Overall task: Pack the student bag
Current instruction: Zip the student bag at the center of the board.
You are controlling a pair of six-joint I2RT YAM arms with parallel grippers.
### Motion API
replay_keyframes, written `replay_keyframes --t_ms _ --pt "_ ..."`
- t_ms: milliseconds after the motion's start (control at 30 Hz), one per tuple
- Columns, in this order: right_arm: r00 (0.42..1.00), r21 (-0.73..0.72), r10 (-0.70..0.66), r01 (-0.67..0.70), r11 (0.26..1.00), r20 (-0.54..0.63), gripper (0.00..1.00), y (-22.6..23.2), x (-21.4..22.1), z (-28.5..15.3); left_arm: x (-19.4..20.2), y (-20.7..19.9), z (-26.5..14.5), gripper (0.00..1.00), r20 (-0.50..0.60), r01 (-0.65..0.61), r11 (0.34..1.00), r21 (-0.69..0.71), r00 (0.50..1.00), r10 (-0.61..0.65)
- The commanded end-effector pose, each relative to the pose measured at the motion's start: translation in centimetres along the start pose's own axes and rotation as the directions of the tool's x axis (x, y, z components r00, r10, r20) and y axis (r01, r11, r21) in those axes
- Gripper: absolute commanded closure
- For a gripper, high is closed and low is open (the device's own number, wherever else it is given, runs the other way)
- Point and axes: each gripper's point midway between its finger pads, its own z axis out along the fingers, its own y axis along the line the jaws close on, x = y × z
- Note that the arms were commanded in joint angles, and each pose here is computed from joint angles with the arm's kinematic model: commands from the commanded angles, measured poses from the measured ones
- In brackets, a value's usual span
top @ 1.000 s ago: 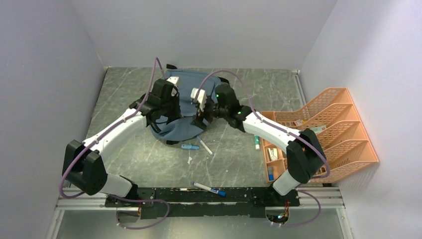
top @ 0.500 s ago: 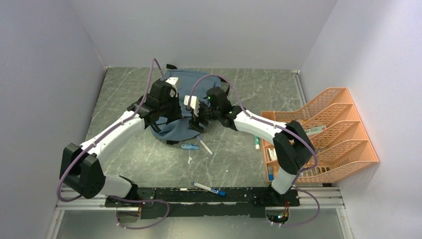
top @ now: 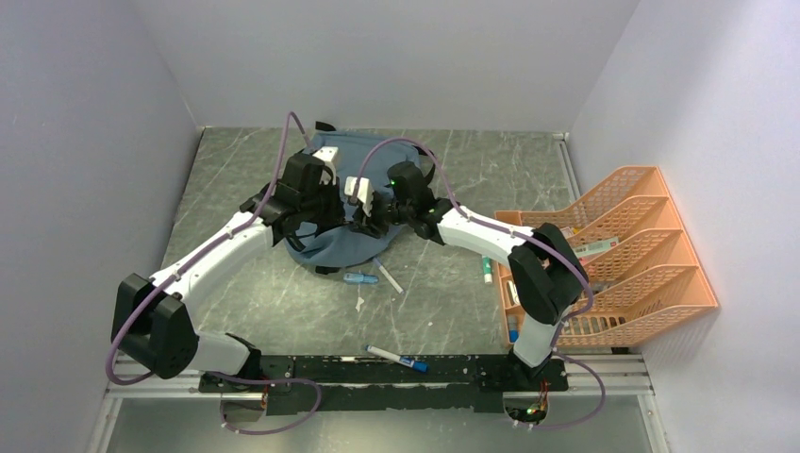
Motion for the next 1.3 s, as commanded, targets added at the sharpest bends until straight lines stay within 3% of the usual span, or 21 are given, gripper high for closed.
replay_keyframes --t_ms 0,600,767,833,1267 --pt "0.999 0.002 -0.013 0.013 1.0 0.045 0.61 0.0 -0.6 0.3 -1.8 -0.6 -0.6 0.95 0.072 0.008 0.999 0.042 0.997 -0.011" --pt "1.0 -0.014 -0.002 0.002 1.0 -0.012 0.53 0.2 2.2 0.7 -3.0 -0.9 -1.5 0.95 0.128 0.032 0.998 0.052 0.991 -0.038" --pt "1.0 -0.015 0.006 -0.006 1.0 -0.006 0.82 0.0 2.1 0.4 -2.7 -0.6 -1.2 0.95 0.117 0.041 0.998 0.036 0.992 -0.045" --pt "1.0 -0.009 0.012 -0.012 1.0 -0.014 0.99 -0.1 2.3 0.4 -2.3 -0.3 -1.1 0.95 0.103 0.048 0.999 0.025 0.993 -0.05" --pt "0.997 0.086 0.076 -0.073 0.994 -0.033 1.0 -1.9 4.3 -2.1 -0.7 8.6 -2.5 0.95 0.081 0.145 0.917 -0.371 0.989 -0.124"
